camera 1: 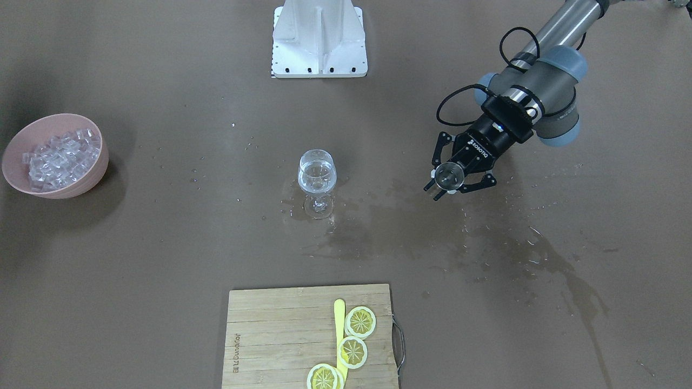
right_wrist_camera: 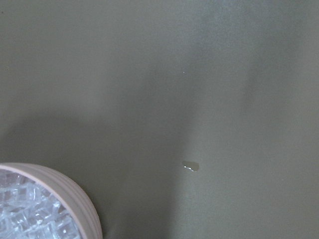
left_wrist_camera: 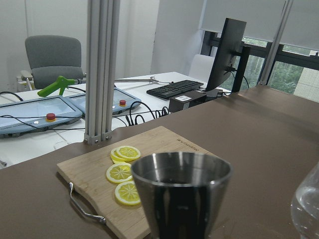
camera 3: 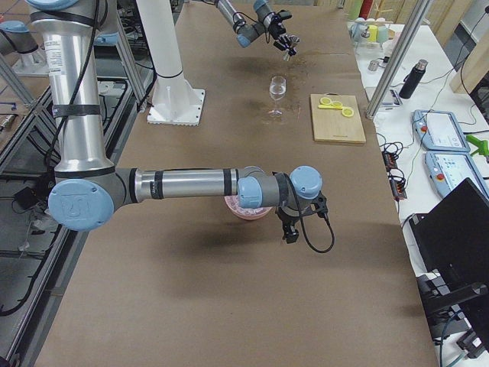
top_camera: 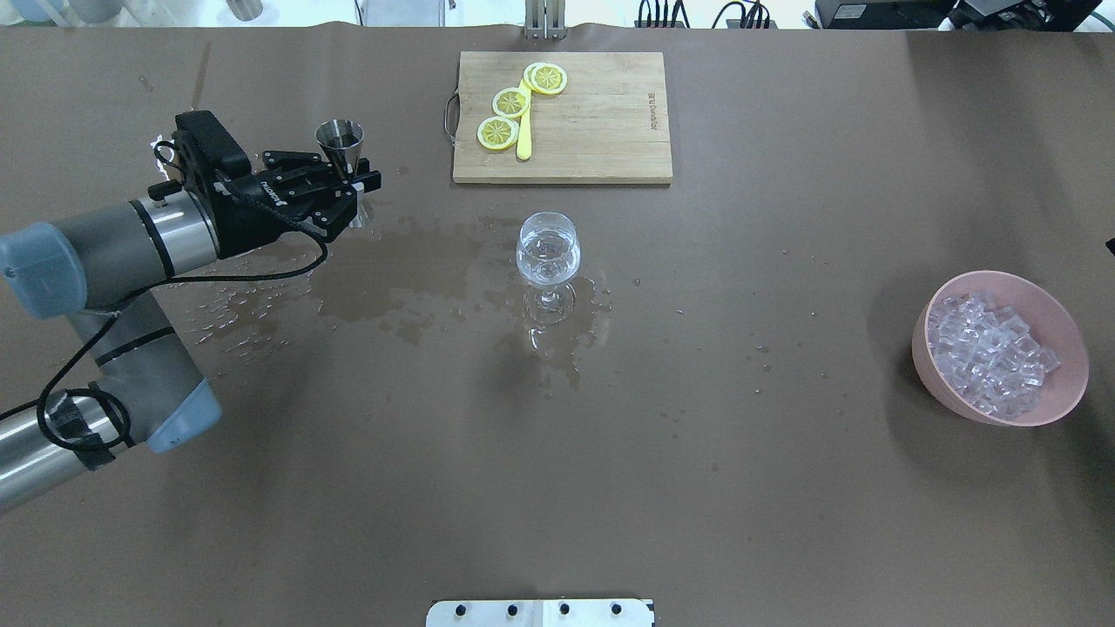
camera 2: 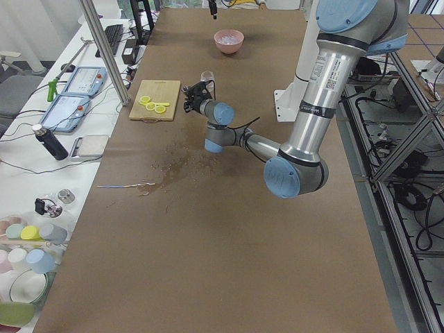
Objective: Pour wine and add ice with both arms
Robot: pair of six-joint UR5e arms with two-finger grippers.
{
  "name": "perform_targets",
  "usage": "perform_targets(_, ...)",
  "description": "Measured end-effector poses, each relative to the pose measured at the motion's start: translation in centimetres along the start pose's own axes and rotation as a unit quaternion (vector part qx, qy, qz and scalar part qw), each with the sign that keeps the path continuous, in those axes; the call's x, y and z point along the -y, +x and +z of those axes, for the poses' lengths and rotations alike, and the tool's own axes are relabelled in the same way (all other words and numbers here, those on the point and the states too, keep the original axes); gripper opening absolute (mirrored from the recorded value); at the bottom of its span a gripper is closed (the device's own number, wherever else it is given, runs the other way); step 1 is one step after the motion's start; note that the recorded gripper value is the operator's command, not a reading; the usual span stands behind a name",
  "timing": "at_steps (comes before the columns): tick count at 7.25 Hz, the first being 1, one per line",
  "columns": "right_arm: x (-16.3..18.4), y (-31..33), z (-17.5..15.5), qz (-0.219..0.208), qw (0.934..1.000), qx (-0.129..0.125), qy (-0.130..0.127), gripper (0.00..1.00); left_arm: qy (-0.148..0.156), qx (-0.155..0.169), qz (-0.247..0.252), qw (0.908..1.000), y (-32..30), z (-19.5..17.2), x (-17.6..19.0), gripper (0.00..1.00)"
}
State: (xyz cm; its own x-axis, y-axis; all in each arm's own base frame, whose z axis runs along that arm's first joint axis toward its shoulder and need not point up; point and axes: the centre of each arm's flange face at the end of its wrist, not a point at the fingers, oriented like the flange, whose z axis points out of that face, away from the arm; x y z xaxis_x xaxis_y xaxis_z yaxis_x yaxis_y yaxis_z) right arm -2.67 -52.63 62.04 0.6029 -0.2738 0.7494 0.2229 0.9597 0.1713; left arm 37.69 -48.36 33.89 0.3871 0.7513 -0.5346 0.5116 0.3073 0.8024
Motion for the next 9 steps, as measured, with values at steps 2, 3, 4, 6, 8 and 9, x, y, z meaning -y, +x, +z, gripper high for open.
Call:
perform_targets(2,-0.1,0.0,-0.1,0.001,1.0000,0.005,0.001,1.00,0.023,-0.005,0.038,0.9990,2.7,1.8,0.9,0.00)
perform_targets(3,-0.2,0.0,-0.1,0.002,1.0000,0.008,0.002,1.00,0.037,0.005,0.069,0.9969,4.3,2.8,1.2,0.00)
perform_targets(4,-0.2,0.0,-0.1,0.003,0.9999,0.010,0.002,1.00,0.047,0.021,0.092,0.9945,6.7,4.3,1.5,0.00)
perform_targets(6,-0.5,0.2,0.1,0.006,0.9999,0.011,0.000,1.00,0.055,0.058,0.126,0.9888,10.7,6.1,1.3,0.00)
perform_targets(8,-0.7,0.3,0.1,0.008,0.9998,0.016,0.000,1.00,0.055,0.087,0.180,0.9782,11.5,6.4,0.9,0.00)
perform_targets(9,-0.7,0.3,0.1,0.008,0.9998,0.019,0.000,1.00,0.051,0.093,0.203,0.9734,11.7,6.6,0.9,0.00)
